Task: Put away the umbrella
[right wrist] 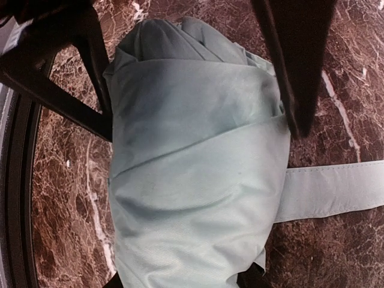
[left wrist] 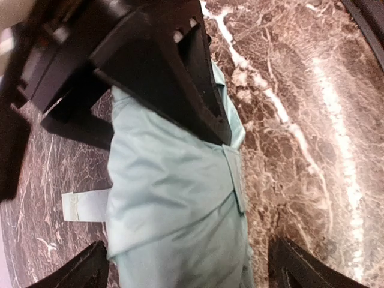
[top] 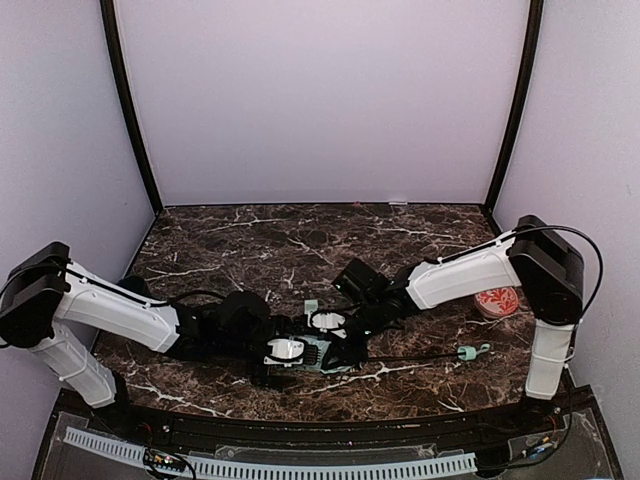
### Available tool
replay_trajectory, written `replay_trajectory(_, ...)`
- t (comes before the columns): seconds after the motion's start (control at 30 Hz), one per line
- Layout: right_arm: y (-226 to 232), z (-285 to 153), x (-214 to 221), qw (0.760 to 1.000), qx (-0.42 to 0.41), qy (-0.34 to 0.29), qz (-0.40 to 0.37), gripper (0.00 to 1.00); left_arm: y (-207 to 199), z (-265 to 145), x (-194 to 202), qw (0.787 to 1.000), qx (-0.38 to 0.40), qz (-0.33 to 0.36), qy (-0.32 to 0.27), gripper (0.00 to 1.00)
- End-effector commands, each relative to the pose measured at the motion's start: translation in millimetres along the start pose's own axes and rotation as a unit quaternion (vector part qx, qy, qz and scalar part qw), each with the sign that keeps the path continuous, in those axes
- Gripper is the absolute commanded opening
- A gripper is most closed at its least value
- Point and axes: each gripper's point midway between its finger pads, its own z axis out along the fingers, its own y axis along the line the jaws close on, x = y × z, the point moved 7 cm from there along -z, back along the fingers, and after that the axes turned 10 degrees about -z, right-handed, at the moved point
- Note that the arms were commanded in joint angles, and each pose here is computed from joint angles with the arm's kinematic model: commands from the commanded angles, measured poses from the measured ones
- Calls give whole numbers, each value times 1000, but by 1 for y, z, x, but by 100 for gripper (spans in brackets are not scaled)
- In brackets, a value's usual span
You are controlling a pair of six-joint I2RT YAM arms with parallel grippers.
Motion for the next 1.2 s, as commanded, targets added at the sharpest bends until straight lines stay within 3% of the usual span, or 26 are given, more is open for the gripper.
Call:
replay_trajectory(0.0, 14, 21, 44, 990, -86, 73, 85, 23, 5, 14, -4, 997, -33, 56, 41, 98)
replay_trajectory(0.13, -1, 18, 38, 985, -109, 42, 127, 23, -7, 21, 4, 996, 7, 67, 58, 97)
replay_trajectory(0.3, -9, 11, 27, 985, -114, 11, 132, 24, -12, 38, 31, 984, 23, 70, 161, 90)
replay_trajectory(0.4, -15, 8, 20, 982, -124, -14, 140, 25, -16, 45, 38, 978, 42, 73, 188, 87)
replay_trajectory(0.5, -25, 4, 17, 980, -120, -32, 154, 25, -17, 47, 34, 979, 59, 68, 181, 82)
replay_trajectory(0.63, -45, -5, 9, 973, -106, -77, 189, 24, -16, 48, 26, 986, 50, 51, 147, 86)
replay_trajectory(0.73, -54, -3, 18, 973, -88, -59, 204, 21, 3, 33, 7, 998, -22, 11, 53, 96)
replay_trajectory(0.8, -52, -1, 23, 974, -88, -45, 203, 21, 2, 22, 1, 1000, -7, 14, -6, 99)
replay_trajectory(0.87, -49, -1, 23, 974, -97, -50, 201, 21, -2, 27, 9, 1000, 5, 21, 12, 99)
replay_trajectory(1.0, -49, -3, 19, 977, -87, -54, 185, 21, -3, 51, 31, 993, 18, 22, 118, 97)
replay_trajectory(1.17, -47, -4, 13, 978, -103, -64, 168, 21, -1, 60, 31, 991, 25, 55, 122, 95)
